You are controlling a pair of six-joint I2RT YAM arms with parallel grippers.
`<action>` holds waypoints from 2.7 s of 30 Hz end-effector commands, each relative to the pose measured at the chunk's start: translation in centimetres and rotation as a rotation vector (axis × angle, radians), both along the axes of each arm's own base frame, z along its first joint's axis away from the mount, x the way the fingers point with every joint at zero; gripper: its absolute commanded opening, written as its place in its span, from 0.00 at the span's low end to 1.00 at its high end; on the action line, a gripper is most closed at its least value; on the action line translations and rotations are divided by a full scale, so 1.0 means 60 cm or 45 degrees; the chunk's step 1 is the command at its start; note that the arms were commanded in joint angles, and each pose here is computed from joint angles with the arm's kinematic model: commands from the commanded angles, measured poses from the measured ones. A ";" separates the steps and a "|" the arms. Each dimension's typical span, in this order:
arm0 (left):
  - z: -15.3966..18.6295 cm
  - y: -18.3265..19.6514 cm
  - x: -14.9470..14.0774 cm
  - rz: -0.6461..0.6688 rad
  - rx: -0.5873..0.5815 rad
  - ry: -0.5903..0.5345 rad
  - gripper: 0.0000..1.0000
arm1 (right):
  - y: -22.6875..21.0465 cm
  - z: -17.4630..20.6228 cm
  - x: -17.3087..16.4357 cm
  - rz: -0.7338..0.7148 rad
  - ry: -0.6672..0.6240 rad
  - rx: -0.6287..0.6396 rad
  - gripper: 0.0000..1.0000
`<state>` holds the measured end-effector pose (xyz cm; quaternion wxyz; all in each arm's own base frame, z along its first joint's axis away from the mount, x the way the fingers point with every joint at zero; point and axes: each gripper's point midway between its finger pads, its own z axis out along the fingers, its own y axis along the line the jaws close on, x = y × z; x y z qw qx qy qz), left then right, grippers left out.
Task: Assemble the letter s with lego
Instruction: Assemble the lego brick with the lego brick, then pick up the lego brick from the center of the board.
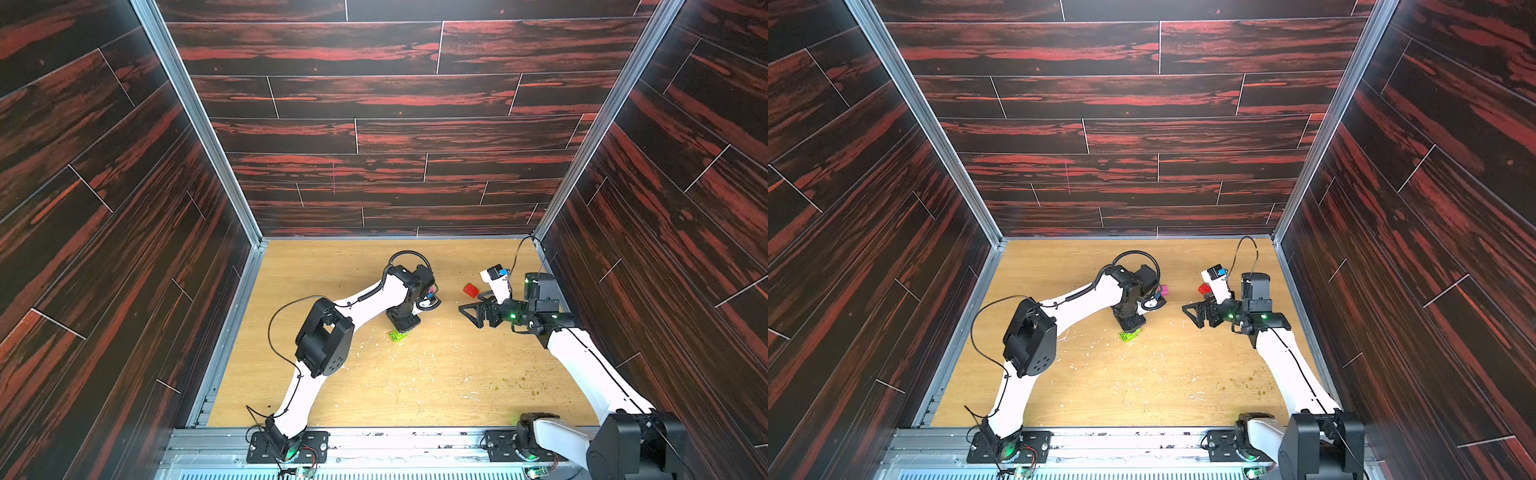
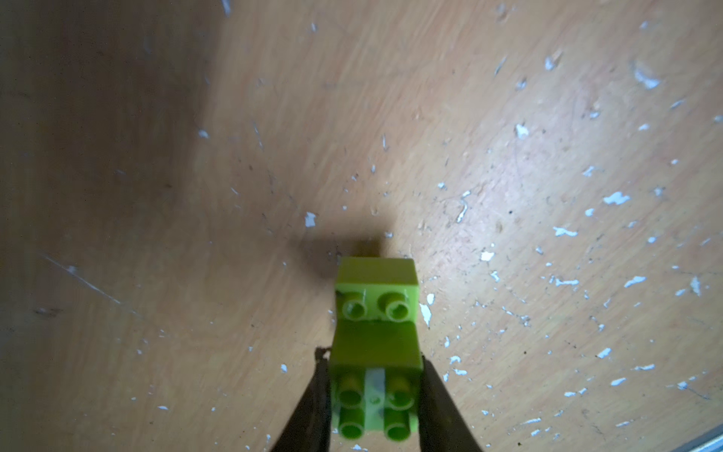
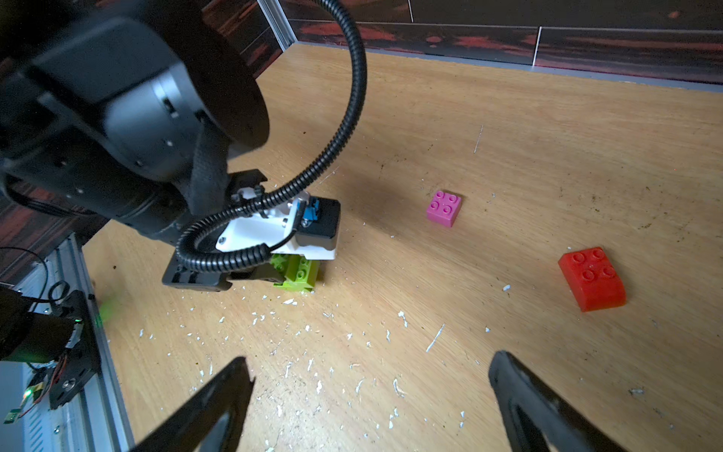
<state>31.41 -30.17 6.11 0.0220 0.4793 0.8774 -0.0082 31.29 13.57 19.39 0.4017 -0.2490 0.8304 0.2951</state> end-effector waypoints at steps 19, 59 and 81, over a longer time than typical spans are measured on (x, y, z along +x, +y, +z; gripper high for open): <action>-0.040 0.027 -0.044 -0.047 0.093 0.151 0.15 | -0.004 0.005 -0.007 -0.002 -0.009 -0.006 0.98; 0.104 0.024 -0.001 -0.398 -0.098 -0.137 0.83 | -0.012 0.032 0.053 -0.017 -0.073 -0.024 0.98; 0.166 0.175 -0.011 0.148 -0.462 -0.272 1.00 | 0.099 -0.175 0.220 0.103 0.243 -0.428 0.85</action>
